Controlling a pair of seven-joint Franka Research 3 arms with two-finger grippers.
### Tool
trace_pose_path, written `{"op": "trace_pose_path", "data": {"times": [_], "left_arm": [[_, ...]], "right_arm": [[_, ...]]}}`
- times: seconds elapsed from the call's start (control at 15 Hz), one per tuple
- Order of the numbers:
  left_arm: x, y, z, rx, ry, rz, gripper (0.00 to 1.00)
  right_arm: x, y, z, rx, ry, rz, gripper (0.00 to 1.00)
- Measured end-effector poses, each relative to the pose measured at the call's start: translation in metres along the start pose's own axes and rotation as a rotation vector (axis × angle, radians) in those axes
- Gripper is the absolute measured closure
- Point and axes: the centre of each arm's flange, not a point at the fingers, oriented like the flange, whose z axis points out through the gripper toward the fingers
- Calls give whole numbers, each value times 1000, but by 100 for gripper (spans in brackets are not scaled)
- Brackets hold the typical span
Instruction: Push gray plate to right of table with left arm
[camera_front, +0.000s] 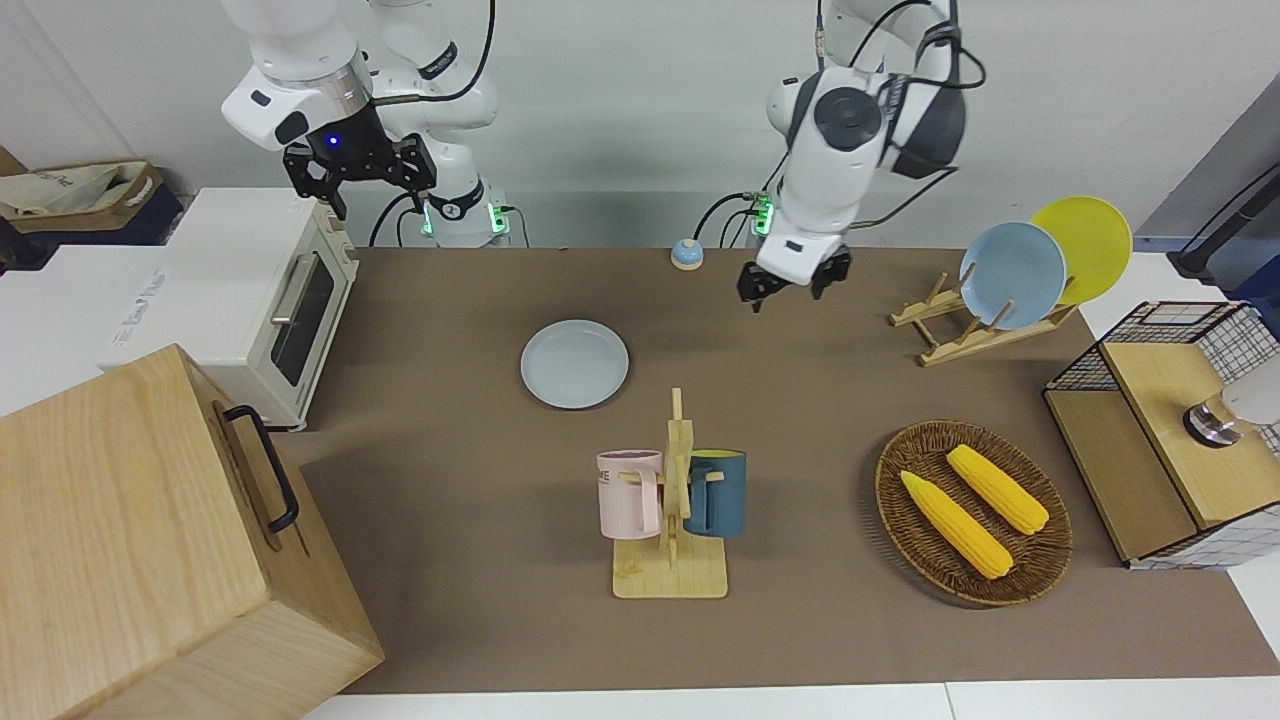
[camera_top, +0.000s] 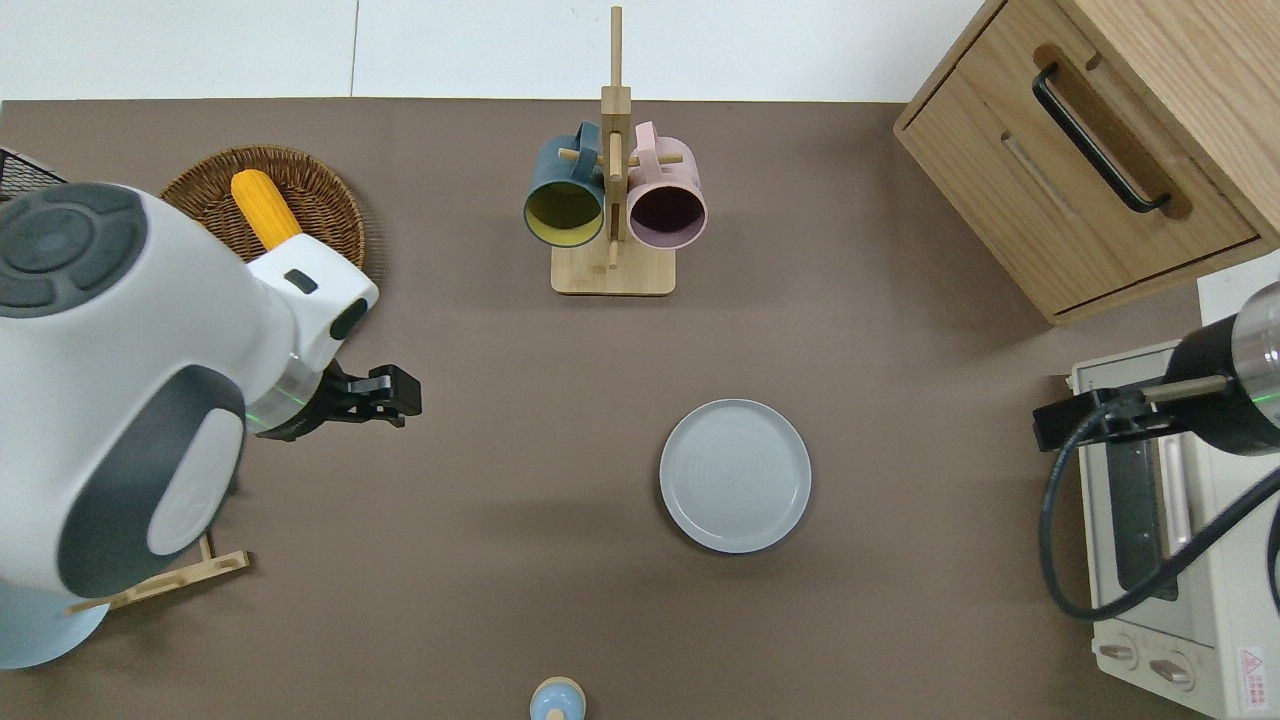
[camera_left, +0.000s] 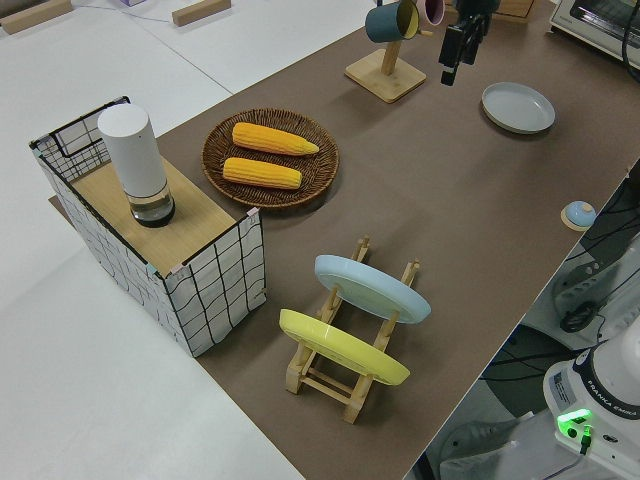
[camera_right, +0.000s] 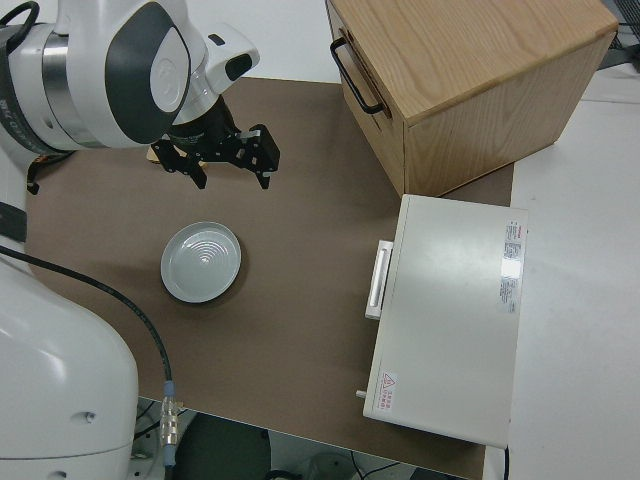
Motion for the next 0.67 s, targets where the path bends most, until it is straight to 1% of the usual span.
{"op": "trace_pose_path", "data": {"times": [0.07, 0.2, 0.47, 0.67], "left_arm": [[3, -10, -12, -8, 12, -2, 0], [4, -18, -24, -16, 24, 2, 0], [4, -35, -46, -19, 23, 57, 0], [6, -54, -57, -24, 25, 72, 0]], "right_arm": [[0, 0, 0, 0, 0, 0, 1], [0, 0, 0, 0, 0, 0, 1], [0, 0, 0, 0, 0, 0, 1], [0, 0, 0, 0, 0, 0, 1]]}}
